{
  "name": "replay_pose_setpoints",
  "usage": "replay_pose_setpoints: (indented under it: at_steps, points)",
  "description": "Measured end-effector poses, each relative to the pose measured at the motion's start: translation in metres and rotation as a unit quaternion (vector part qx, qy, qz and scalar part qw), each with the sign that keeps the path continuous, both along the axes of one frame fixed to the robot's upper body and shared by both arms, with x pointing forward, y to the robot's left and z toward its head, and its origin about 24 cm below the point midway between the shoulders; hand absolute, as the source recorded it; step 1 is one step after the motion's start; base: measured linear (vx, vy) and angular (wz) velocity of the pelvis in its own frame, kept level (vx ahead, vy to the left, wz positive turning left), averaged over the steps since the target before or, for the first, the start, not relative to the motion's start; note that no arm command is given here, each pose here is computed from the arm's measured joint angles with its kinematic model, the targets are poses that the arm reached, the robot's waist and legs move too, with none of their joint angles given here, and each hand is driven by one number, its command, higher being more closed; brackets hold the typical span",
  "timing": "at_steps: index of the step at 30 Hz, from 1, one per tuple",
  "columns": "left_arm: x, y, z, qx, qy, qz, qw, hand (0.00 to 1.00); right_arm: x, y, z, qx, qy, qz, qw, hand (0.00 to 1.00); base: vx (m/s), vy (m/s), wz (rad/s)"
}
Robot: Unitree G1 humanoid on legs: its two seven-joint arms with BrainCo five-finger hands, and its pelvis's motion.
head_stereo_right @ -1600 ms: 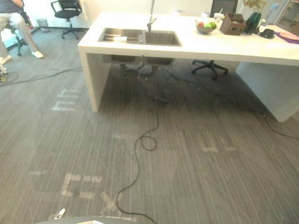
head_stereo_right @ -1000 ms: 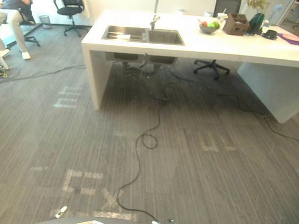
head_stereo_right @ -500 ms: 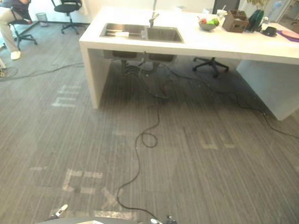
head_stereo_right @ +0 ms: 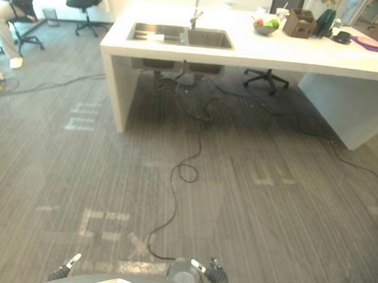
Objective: Walk over to the sink, pick up the cup, carry it to the dishwasher, place the cup inside the dishwasher, then close the dishwasher door
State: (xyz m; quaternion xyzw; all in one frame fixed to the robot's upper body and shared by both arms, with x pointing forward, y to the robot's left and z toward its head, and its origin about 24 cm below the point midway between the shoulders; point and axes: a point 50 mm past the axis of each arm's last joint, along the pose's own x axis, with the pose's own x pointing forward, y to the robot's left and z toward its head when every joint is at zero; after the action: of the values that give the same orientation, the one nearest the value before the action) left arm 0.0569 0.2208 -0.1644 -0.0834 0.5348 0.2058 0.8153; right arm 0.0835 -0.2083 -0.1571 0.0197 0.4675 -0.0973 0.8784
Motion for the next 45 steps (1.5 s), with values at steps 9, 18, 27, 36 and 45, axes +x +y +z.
replay_pose_setpoints:
  at_steps: [9,18,27,36,45]
  points:
    - [0.007,-0.004,0.0,-0.011,-0.007,0.039,0.999,0.0,-0.018,-0.002,0.0,0.022,0.001,-0.039,0.999,0.0,0.29,-0.162,0.04]
    - [0.017,-0.033,0.001,-0.044,-0.063,0.124,0.989,0.0,-0.033,-0.029,0.002,0.027,0.028,-0.051,0.998,0.0,0.64,-0.312,0.36]
    - [0.087,-0.04,0.042,0.083,-0.226,-0.047,0.969,0.0,0.025,-0.013,0.014,0.045,-0.072,0.013,0.996,0.0,0.54,-0.004,-0.56]
    - [0.186,-0.098,0.208,0.216,-0.595,-0.211,0.745,0.0,0.026,-0.004,0.006,0.04,-0.018,0.034,0.998,0.0,0.43,0.228,0.28]
    - [0.194,-0.141,0.275,0.311,-0.678,-0.346,0.569,0.0,-0.016,-0.01,-0.002,0.039,0.02,-0.002,0.999,0.0,0.4,0.115,0.07]
